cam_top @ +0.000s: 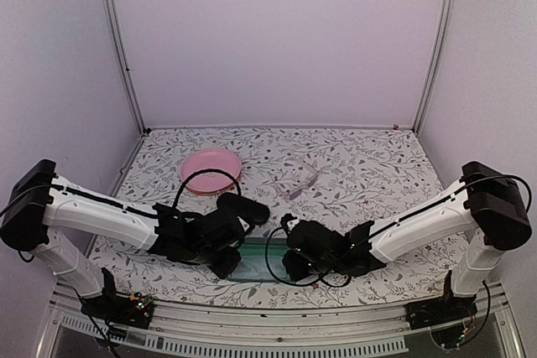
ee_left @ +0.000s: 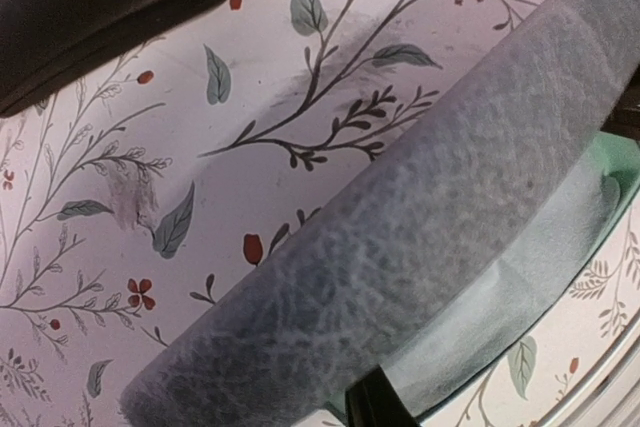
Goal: Organize the sunglasses
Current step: Place the folded cleaning cloth in the sunglasses case.
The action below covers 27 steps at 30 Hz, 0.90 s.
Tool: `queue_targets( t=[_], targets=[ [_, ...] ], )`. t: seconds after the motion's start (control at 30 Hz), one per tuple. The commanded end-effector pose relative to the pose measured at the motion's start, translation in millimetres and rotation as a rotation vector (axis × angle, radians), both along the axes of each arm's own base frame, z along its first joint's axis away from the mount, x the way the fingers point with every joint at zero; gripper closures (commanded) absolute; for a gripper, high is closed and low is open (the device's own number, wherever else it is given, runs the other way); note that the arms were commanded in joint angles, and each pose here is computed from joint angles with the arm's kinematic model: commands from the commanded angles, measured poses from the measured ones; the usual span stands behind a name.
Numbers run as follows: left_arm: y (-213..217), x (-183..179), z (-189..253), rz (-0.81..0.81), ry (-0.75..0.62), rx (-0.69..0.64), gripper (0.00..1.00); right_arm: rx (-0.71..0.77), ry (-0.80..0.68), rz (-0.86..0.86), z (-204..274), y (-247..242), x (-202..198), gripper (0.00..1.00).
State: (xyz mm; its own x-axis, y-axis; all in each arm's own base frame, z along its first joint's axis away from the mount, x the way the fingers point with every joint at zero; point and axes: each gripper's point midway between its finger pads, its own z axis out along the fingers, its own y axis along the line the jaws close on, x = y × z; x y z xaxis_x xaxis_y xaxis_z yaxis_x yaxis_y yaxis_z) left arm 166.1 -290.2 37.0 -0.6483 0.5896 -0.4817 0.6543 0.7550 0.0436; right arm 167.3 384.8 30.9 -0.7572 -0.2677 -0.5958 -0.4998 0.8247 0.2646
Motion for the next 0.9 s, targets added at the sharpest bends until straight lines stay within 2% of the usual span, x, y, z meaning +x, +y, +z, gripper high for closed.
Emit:
queue_targets(
  t=[0.0, 0.27, 0.57, 0.87],
  targets=[
    [-4, 2, 5, 0.007, -0.018, -0.004, 0.74, -0.011, -0.012, -0.005, 7, -2, -2, 0.86],
    [-5, -2, 10, 0.018, -0.029, -0.016, 0.58, 0.042, -0.013, 0.005, 20, -4, -10, 0.83],
    [-3, -10, 11, 0.028, -0.025, -0.031, 0.49, 0.097, -0.007, 0.044, 27, -1, -20, 0.74],
    [7, -19, 27, 0.04, -0.025, -0.164, 0.33, 0.151, 0.004, 0.049, 37, -11, -28, 0.65]
  ],
)
